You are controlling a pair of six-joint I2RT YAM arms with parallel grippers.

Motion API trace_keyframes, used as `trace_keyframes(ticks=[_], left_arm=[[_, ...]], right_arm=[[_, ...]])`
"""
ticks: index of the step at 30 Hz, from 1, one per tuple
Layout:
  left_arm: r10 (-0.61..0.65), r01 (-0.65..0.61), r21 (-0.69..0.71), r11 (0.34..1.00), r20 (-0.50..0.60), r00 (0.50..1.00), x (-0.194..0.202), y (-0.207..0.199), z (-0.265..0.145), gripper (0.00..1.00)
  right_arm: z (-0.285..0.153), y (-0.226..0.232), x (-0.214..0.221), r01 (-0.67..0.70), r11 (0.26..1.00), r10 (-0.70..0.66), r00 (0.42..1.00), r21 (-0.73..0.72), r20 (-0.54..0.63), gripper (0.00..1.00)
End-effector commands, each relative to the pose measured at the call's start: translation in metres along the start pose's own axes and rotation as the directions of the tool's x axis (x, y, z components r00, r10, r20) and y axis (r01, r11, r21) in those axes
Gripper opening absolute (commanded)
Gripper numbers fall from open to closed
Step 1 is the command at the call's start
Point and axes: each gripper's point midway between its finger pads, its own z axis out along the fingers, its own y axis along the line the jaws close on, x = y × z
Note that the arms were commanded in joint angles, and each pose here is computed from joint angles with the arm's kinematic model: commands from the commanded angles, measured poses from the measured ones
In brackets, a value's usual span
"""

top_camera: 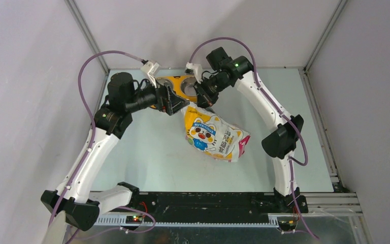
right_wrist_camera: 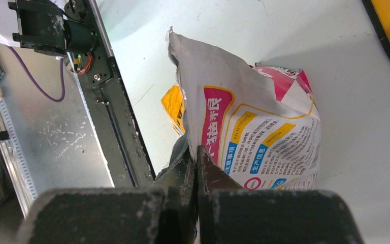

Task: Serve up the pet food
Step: Open the pet food bag at the center of the board.

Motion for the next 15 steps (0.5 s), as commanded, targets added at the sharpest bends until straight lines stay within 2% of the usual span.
trace_keyframes(ticks=[1,6,8,12,13,15], left_arm=[[0.016,-0.017,0.027,0.999,0.039,0.999,-0.017,-0.010,-0.005,0.98],[0.020,-0.021,0.035,0.999,0.042,0.999,-0.018,-0.012,-0.007,0.98],[0.023,-0.024,0.035,0.999,0.041,0.999,-0.018,-0.013,-0.007,0.98],[0.035,-0.036,0.002,0.999,0.040,0.999,-0.017,-0.007,-0.008,0.98],[0.038,-0.037,-0.011,0.999,0.037,0.999,-0.016,-0.004,-0.008,0.98],[0.048,-0.046,-0.051,0.998,0.035,0.998,-0.015,0.005,-0.007,0.98]], right_arm=[[-0.030,0.037,-0.029,0.131,0.990,-0.123,0.983,-0.053,0.133,0.00],[-0.044,0.034,-0.032,0.163,0.985,-0.169,0.973,0.051,0.159,0.00],[-0.052,0.026,-0.035,0.162,0.975,-0.189,0.965,0.154,0.183,0.00],[-0.069,0.027,-0.044,0.159,0.950,-0.240,0.923,0.270,0.299,0.00],[-0.081,0.030,-0.053,0.168,0.934,-0.277,0.898,0.316,0.341,0.00],[-0.080,0.022,-0.049,0.138,0.918,-0.274,0.898,0.371,0.344,0.00]])
